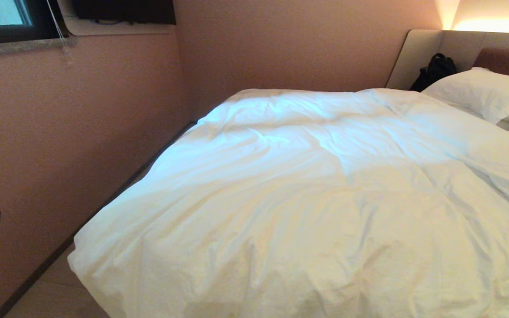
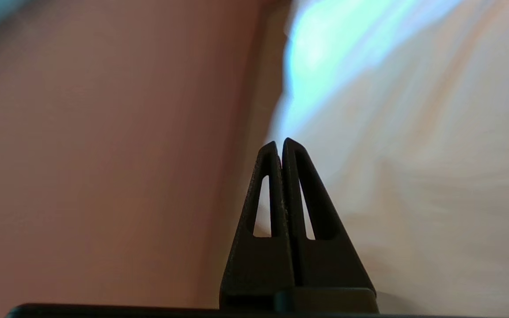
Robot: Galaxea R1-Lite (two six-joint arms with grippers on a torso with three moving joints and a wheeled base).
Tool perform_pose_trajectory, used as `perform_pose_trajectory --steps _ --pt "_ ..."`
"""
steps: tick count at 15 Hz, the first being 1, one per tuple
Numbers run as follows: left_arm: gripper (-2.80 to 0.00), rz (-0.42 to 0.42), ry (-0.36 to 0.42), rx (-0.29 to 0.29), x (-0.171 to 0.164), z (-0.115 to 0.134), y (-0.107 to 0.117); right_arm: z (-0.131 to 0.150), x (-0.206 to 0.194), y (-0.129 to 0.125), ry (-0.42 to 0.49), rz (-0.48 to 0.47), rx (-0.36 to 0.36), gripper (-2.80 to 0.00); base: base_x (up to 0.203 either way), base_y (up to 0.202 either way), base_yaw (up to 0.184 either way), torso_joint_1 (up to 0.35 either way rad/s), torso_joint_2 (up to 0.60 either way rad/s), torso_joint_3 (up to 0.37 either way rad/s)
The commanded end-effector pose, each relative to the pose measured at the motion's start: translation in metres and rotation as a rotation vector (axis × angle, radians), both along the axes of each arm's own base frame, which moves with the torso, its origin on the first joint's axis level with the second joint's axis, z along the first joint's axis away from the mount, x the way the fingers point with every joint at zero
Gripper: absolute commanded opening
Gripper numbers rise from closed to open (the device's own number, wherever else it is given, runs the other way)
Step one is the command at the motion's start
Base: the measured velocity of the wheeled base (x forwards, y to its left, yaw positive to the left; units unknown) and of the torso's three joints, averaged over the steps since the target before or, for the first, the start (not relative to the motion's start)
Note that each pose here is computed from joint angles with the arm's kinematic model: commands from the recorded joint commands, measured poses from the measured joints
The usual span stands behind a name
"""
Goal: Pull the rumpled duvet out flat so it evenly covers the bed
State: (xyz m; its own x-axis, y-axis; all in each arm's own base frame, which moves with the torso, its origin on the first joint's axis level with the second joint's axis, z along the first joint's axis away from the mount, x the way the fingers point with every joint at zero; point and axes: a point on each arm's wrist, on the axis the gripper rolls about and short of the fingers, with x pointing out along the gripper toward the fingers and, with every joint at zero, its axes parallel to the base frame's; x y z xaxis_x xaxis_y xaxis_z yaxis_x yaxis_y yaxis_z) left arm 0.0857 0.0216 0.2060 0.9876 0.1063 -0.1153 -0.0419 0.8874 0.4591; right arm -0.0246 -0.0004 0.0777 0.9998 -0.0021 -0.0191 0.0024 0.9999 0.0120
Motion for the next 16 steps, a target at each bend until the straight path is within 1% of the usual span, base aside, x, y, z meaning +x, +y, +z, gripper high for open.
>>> perform_pose_trajectory --steps 1,3,4,5,6,7,9,13,14,16 --pt "-2.80 0.050 0.049 -0.272 -0.004 -0.010 0.000 0.000 0.000 0.000 0.001 -0.001 0.000 -2.80 0.000 0.000 0.000 0.000 0.00 0.000" --pt "-2.80 0.082 0.060 -0.433 -0.005 -0.013 0.000 0.000 0.000 0.000 0.001 0.001 0.000 -2.80 0.000 0.000 0.000 0.000 0.00 0.000" --pt "-2.80 0.095 0.061 -0.486 -0.007 -0.016 -0.001 0.000 0.000 0.000 -0.001 0.001 0.000 -2.80 0.000 0.000 0.000 0.000 0.00 0.000" --pt "-2.80 0.100 0.066 -0.510 -0.010 -0.022 -0.001 0.000 0.000 0.000 -0.001 0.000 0.000 -2.80 0.000 0.000 0.000 0.000 0.00 0.000" --pt "-2.80 0.098 0.058 -0.520 -0.014 -0.025 -0.003 0.000 0.000 0.000 0.001 0.001 0.000 -2.80 0.000 0.000 0.000 0.000 0.00 0.000" --pt "-2.80 0.090 0.040 -0.520 -0.017 -0.023 -0.004 0.000 0.000 0.000 -0.001 0.001 0.000 -2.80 0.000 0.000 0.000 0.000 0.00 0.000" --pt "-2.80 0.073 0.030 -0.528 -0.020 -0.020 -0.005 0.000 0.000 0.000 -0.001 0.001 0.000 -2.80 0.000 0.000 0.000 0.000 0.00 0.000" --pt "-2.80 -0.031 0.073 -0.560 -0.036 -0.028 -0.013 0.000 0.000 0.000 -0.001 0.001 0.000 -2.80 0.000 0.000 0.000 0.000 0.00 0.000" --pt "-2.80 -0.042 0.077 -0.563 -0.042 -0.031 -0.015 0.000 0.000 0.000 -0.001 0.000 0.000 -2.80 0.000 0.000 0.000 0.000 0.00 0.000" --pt "-2.80 -0.058 0.058 -0.557 -0.053 -0.038 -0.019 0.000 0.000 0.000 0.001 0.000 0.000 -2.80 0.000 0.000 0.000 0.000 0.00 0.000"
